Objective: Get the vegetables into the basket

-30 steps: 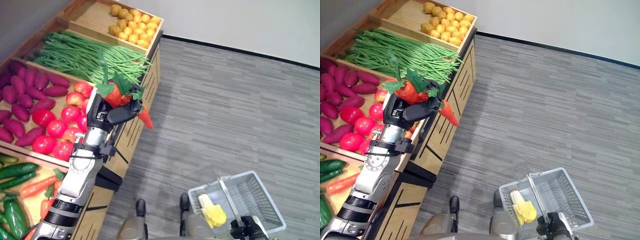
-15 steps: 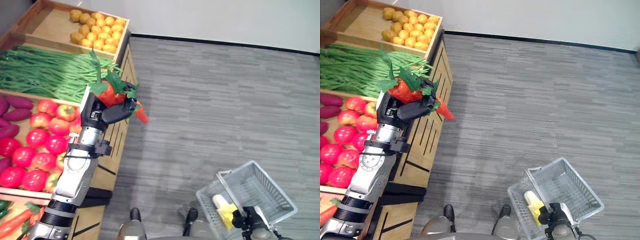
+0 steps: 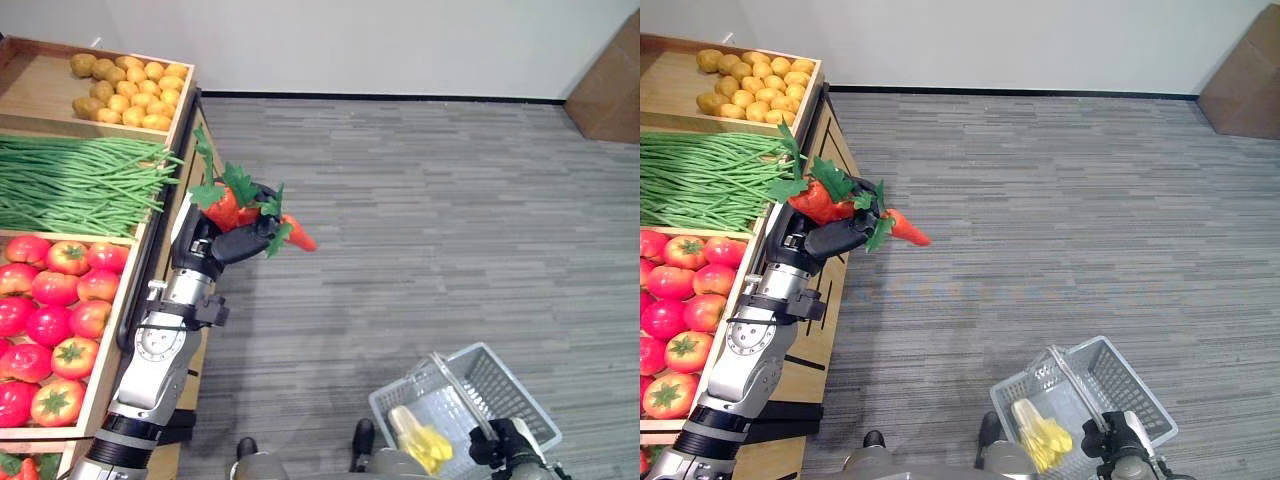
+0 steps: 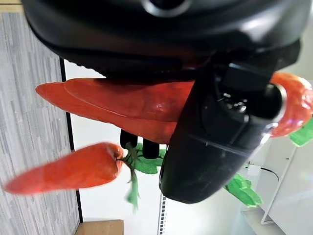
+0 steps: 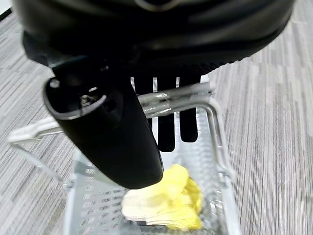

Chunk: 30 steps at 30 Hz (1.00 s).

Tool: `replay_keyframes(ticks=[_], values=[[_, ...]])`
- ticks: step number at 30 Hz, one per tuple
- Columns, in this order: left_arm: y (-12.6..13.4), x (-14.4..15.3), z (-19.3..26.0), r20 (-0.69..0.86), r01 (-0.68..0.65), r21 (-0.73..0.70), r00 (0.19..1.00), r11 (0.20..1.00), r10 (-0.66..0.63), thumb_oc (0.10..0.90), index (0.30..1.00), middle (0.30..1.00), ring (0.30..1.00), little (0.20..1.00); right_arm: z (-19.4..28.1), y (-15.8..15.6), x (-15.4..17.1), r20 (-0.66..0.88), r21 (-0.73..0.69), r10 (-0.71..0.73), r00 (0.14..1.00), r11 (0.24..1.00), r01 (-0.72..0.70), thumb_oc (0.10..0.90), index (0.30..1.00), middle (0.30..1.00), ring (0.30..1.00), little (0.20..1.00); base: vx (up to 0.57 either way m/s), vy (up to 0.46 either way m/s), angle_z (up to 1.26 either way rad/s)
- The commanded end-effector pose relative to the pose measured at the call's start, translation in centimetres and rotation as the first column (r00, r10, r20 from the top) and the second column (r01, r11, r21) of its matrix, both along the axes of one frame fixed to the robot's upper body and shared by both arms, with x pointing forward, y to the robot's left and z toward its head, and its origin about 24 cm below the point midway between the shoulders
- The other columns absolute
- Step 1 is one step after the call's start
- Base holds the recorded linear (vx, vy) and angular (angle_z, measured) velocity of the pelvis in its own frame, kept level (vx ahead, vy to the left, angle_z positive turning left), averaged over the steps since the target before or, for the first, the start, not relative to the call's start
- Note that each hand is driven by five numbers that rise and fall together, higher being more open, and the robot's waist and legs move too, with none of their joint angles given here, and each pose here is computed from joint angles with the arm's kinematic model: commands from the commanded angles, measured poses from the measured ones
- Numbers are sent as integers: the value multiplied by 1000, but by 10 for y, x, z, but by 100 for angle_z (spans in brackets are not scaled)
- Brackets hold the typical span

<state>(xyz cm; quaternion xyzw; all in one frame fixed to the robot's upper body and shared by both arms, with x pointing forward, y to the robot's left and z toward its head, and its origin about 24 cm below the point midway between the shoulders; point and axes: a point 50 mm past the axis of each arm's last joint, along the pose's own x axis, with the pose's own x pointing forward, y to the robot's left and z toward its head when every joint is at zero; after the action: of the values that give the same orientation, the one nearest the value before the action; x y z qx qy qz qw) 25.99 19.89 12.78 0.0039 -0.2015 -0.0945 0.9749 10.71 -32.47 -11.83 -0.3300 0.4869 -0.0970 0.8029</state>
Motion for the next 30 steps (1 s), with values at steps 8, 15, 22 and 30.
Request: replay_keyframes(ticks=[8,15,22,30], values=[[-40,0,50,222,259,66,938,964,-267,400,300,300,300,300,109,-32,122,398,-283,310,863,937,-206,400,300,300,300,300,39,43,2],[-65,1,56,206,387,186,883,903,-421,400,300,300,300,300,156,-7,173,513,-361,464,722,880,-309,400,300,300,300,300,17,42,-10],[-87,-1,56,161,500,269,819,823,-551,400,300,300,300,300,199,29,221,625,-401,529,574,848,-346,400,300,300,300,300,2,9,-1],[-107,1,60,167,545,297,779,784,-605,400,300,300,300,300,226,66,253,694,-391,539,477,839,-378,400,300,300,300,300,0,0,0]])
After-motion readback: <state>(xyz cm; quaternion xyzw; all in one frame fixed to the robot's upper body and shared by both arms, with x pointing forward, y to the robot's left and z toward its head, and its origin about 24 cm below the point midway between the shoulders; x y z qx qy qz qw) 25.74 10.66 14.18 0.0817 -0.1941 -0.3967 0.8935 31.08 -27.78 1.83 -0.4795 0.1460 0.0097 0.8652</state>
